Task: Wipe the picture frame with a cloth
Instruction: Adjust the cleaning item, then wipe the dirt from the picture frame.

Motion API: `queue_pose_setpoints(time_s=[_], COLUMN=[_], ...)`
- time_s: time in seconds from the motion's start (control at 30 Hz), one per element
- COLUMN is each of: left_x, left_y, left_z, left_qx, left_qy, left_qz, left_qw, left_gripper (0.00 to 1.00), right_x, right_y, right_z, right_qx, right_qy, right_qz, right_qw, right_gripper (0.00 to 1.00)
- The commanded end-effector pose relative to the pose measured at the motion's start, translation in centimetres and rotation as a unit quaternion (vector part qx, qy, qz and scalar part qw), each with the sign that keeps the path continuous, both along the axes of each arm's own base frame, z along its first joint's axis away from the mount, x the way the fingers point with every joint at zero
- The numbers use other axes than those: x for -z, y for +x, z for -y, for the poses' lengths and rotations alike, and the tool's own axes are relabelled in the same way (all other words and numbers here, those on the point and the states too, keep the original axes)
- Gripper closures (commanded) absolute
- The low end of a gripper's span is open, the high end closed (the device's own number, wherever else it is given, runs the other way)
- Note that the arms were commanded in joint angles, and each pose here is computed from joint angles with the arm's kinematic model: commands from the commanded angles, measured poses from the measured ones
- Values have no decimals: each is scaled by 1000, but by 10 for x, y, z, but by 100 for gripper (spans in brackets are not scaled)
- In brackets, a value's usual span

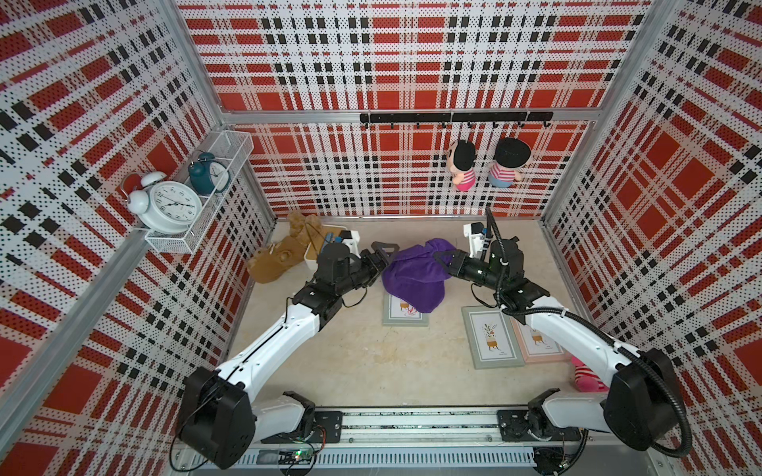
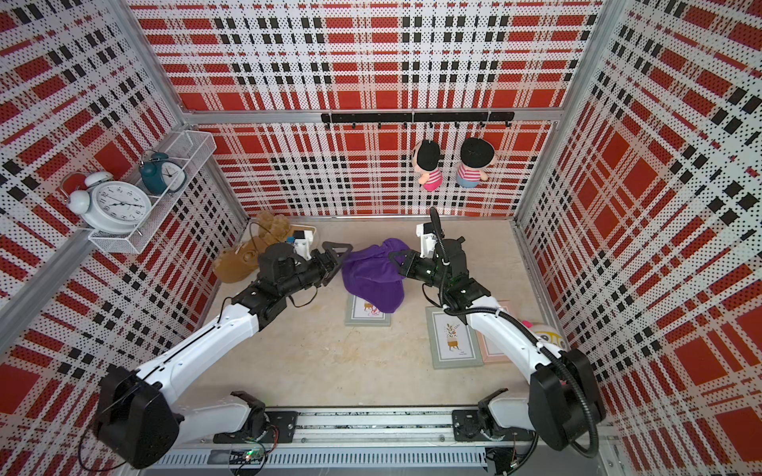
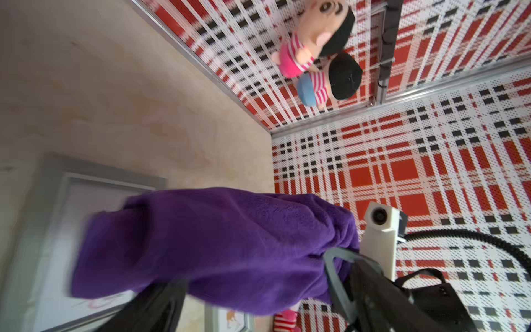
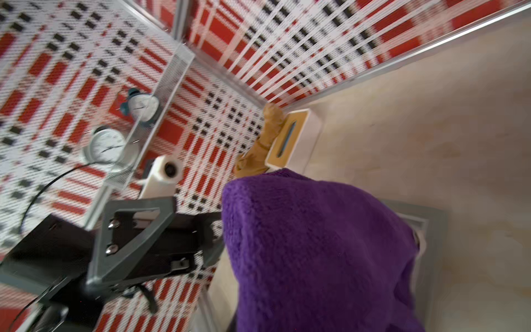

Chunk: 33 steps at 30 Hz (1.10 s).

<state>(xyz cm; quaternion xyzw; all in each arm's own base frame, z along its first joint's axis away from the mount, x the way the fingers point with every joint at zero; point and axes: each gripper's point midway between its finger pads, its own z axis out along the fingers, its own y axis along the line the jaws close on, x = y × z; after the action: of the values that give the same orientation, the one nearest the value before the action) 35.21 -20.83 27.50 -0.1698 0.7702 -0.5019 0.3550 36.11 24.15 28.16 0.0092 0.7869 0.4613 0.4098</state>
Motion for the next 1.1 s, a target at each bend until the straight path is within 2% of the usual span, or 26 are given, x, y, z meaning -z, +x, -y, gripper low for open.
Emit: queue_pose_setpoints(time_s=[0.0, 0.1, 0.2, 0.3, 0.43, 0.5, 0.73, 1.07], left_x=[12, 40, 75, 116, 170, 191, 229, 254], left_y=[-7, -10, -14, -17, -30, -39, -56, -65], left_z=[-33, -45, -46, -47, -35, -27, -9, -9], left_qx=[-27, -34, -30, -40, -34, -21, 1, 4], left_qy=[30, 55, 84, 122, 178, 192, 204, 213], left_qz=[13, -9, -42, -80, -125, -146, -185, -214], left_qw=[999, 998, 995, 988, 975, 970, 961, 953], left_gripper=[4, 4, 9, 20, 40, 48, 58, 69], right_x=[18, 28, 46, 80, 144, 168, 211, 267], right_y=[14, 24, 32, 30, 8, -5, -42, -51], right_z=[46, 60, 53, 28, -16, -32, -76, -69], right_qx=[99, 126, 99, 38, -65, -100, -187, -198], right_qy=[-137, -203, -258, -325, -382, -398, -397, -442], right_qz=[-15, -19, -30, -45, -81, -94, -111, -142], right_qw=[985, 971, 961, 944, 918, 907, 892, 863], right_gripper=[100, 100, 100, 100, 100, 100, 100, 100])
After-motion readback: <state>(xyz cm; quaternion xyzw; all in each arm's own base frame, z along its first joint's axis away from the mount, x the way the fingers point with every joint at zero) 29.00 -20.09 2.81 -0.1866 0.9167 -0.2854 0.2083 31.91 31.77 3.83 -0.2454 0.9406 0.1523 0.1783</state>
